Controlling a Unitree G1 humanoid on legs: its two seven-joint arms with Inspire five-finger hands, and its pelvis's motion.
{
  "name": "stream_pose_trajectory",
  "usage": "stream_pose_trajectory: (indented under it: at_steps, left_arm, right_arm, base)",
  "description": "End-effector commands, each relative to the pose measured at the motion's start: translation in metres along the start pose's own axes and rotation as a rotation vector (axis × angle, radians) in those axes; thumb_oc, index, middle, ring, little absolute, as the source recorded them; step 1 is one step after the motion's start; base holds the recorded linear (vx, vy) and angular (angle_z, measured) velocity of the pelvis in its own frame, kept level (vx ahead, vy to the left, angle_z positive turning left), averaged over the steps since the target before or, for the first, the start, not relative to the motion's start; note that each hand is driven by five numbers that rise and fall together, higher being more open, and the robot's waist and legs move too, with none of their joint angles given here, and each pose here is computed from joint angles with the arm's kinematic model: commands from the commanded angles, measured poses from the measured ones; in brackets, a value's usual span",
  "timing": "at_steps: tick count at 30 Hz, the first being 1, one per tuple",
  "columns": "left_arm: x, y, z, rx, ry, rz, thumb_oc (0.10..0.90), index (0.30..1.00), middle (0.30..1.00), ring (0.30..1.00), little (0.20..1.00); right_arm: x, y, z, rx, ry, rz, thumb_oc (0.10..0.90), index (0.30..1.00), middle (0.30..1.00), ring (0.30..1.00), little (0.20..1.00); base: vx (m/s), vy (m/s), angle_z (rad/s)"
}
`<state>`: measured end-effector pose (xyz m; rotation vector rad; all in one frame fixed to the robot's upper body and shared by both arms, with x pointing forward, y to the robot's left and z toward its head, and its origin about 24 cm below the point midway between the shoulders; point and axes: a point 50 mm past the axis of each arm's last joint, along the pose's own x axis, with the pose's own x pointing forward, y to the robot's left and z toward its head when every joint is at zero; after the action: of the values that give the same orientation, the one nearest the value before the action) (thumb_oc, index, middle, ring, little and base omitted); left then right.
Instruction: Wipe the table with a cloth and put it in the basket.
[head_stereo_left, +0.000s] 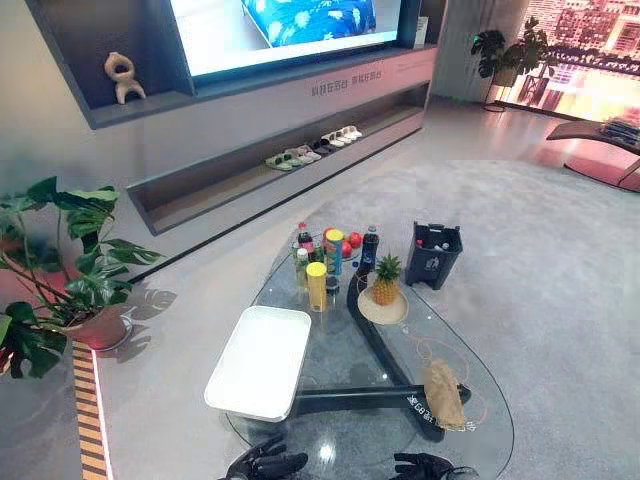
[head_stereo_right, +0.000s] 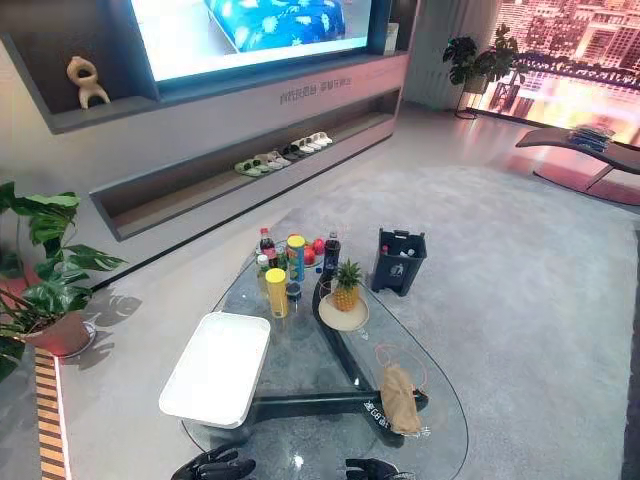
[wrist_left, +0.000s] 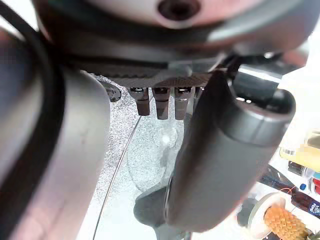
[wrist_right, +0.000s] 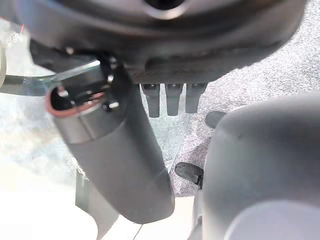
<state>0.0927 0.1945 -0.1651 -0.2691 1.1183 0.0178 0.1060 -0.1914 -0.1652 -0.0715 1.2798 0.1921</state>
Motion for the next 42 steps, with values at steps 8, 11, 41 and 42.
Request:
stream_pose_trajectory:
  at_steps: [8, 11, 41, 42]
  left_arm:
    - [0.009, -0.023, 0.017, -0.052, -0.048, -0.114, 0.8, 0.9, 0.9, 0.9, 0.9]
    - [0.009, -0.022, 0.017, -0.045, -0.044, -0.111, 0.8, 0.9, 0.9, 0.9, 0.9]
    - [0.008, -0.02, 0.018, -0.043, -0.064, -0.07, 0.8, 0.9, 0.9, 0.9, 0.9]
    - [0.008, -0.02, 0.019, -0.042, -0.067, -0.07, 0.8, 0.9, 0.9, 0.9, 0.9]
  right_arm:
    - [0.001, 0.002, 0.001, 0.018, 0.006, 0.043, 0.8, 0.9, 0.9, 0.9, 0.9]
    - [0.001, 0.002, 0.002, 0.019, 0.006, 0.043, 0.8, 0.9, 0.9, 0.9, 0.9]
    - [-0.009, 0.009, 0.064, -0.043, -0.388, -0.048, 0.8, 0.9, 0.9, 0.9, 0.9]
    - [-0.01, 0.009, 0.067, -0.039, -0.402, -0.054, 0.8, 0.9, 0.9, 0.9, 0.9]
  base:
    - [-0.01, 0.023, -0.11]
    - [0.0, 0.0, 0.0]
    - [-0.01, -0.002, 0.0]
    - [-0.1, -0.021, -0.01]
